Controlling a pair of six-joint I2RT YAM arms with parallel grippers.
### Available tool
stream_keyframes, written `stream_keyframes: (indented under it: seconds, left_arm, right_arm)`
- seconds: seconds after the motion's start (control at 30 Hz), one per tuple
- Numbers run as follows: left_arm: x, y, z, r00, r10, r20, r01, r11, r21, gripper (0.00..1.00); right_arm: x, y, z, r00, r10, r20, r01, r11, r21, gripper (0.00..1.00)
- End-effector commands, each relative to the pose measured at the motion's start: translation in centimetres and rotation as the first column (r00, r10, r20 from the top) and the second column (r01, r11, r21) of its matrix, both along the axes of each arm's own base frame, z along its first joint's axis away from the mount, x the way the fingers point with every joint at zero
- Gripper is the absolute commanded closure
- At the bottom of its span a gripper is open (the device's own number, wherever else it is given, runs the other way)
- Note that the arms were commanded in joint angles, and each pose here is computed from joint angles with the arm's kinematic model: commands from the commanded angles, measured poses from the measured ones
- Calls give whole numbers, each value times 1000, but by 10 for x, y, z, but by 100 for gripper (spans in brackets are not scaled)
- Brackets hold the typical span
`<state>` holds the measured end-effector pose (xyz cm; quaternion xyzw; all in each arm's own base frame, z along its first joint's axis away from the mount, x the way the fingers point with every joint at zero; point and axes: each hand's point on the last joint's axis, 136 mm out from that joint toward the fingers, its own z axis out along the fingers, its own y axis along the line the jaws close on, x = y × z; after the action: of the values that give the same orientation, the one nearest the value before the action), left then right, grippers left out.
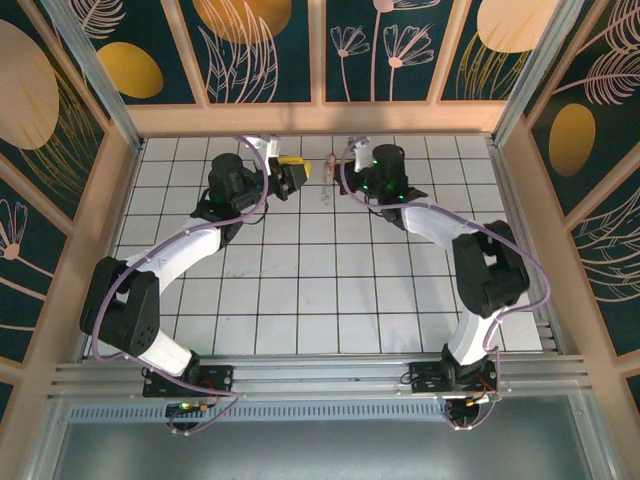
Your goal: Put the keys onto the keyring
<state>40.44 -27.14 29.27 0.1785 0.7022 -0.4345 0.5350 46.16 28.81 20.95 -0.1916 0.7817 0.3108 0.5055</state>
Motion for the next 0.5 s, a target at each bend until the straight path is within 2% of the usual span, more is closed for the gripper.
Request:
stream_keyframes:
  seconds: [0.0, 0.2, 0.33, 0.47]
  left_arm:
    - [-3, 10, 17, 998, 32, 52, -31, 999, -8, 64]
    - [-3, 11, 18, 998, 35, 49, -35, 999, -4, 63]
    - [-3, 8, 16, 999, 18, 36, -18, 1000, -11, 63]
    - [-2, 5, 15, 1000, 6, 27, -5, 1000, -19, 64]
  right_arm:
    - [9, 20, 26, 998, 33, 50, -37, 997, 73, 100]
    - [10, 12, -22, 1000, -10, -26, 10, 1000, 28, 100]
    - [-4, -4, -64, 994, -54, -99, 54, 999, -2, 100]
    - [-19, -17, -88, 985, -84, -149, 81, 996, -27, 100]
